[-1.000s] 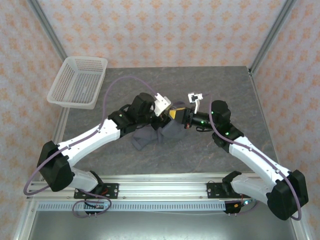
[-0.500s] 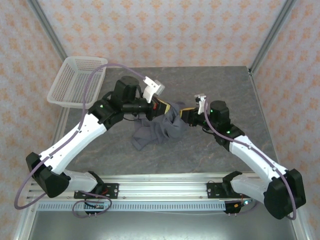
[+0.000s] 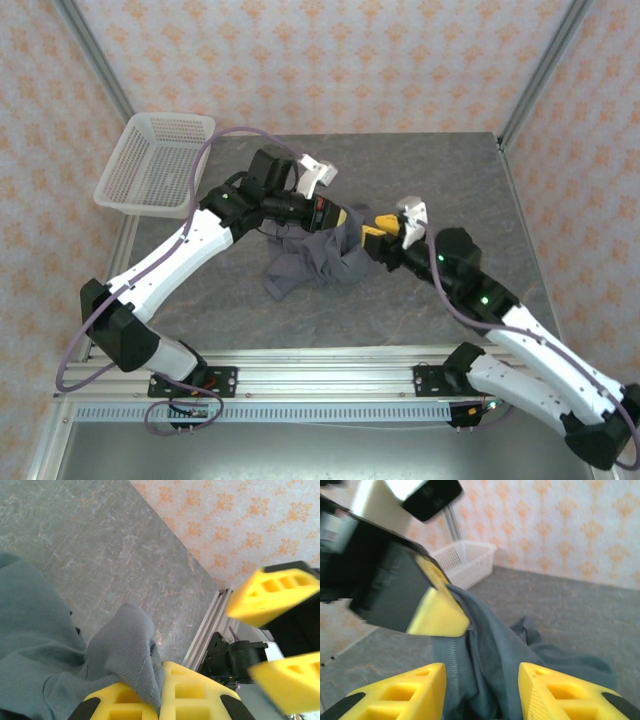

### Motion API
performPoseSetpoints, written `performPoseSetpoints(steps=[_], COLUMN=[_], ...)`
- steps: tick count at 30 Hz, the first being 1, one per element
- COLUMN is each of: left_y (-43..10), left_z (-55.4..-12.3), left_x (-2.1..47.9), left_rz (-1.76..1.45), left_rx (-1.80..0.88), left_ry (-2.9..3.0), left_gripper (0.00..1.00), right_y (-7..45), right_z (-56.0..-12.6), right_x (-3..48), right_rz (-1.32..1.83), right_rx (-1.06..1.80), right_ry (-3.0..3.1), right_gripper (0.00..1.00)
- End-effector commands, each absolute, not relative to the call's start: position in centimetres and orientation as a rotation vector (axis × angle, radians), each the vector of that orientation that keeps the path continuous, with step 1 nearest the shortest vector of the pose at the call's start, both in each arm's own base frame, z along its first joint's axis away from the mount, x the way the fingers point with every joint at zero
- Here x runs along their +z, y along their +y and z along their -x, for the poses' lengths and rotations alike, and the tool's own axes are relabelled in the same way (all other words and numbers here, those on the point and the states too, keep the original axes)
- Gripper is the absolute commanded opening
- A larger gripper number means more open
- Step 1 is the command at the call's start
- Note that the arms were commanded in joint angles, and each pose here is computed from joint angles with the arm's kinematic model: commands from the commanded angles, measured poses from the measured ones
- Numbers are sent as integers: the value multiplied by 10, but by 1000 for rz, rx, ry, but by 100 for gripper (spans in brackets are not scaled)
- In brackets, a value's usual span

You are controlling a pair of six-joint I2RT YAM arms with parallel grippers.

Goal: Fold the inside-out t-shirt

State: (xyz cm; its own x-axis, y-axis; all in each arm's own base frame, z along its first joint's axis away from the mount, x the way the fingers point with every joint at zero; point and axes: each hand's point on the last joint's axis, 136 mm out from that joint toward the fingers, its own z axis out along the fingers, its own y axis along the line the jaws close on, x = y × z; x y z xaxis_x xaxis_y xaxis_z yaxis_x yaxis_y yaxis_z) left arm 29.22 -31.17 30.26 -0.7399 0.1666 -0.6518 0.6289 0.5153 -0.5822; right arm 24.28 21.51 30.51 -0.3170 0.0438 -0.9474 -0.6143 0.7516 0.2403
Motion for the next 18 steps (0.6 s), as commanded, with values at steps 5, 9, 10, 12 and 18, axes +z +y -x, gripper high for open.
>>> performPoseSetpoints(steps=[5, 9, 10, 12, 18], left_y=[-305, -303, -301, -292, -207], left_z=[-301, -306, -308, -313, -350], left_x=[325, 328, 329, 330, 258], left_rz=[-583, -540, -522, -477, -109], left_rx=[-1113, -1098, -1084, -1056, -739], left_ry=[2196, 2182, 2184, 2184, 2380], left_gripper=[0, 0, 0, 0, 0], right_y=[213, 238, 241, 243, 263], right_z=[-266, -266, -266, -266, -217], right_x=[238, 221, 218, 228, 347], right_rz=[-190, -290, -289, -269, 125], right_rx=[827, 1020, 1024, 1049, 1554], right_ry=[2198, 2233, 2250, 2224, 1736], right_gripper=[74, 69, 58, 18, 0])
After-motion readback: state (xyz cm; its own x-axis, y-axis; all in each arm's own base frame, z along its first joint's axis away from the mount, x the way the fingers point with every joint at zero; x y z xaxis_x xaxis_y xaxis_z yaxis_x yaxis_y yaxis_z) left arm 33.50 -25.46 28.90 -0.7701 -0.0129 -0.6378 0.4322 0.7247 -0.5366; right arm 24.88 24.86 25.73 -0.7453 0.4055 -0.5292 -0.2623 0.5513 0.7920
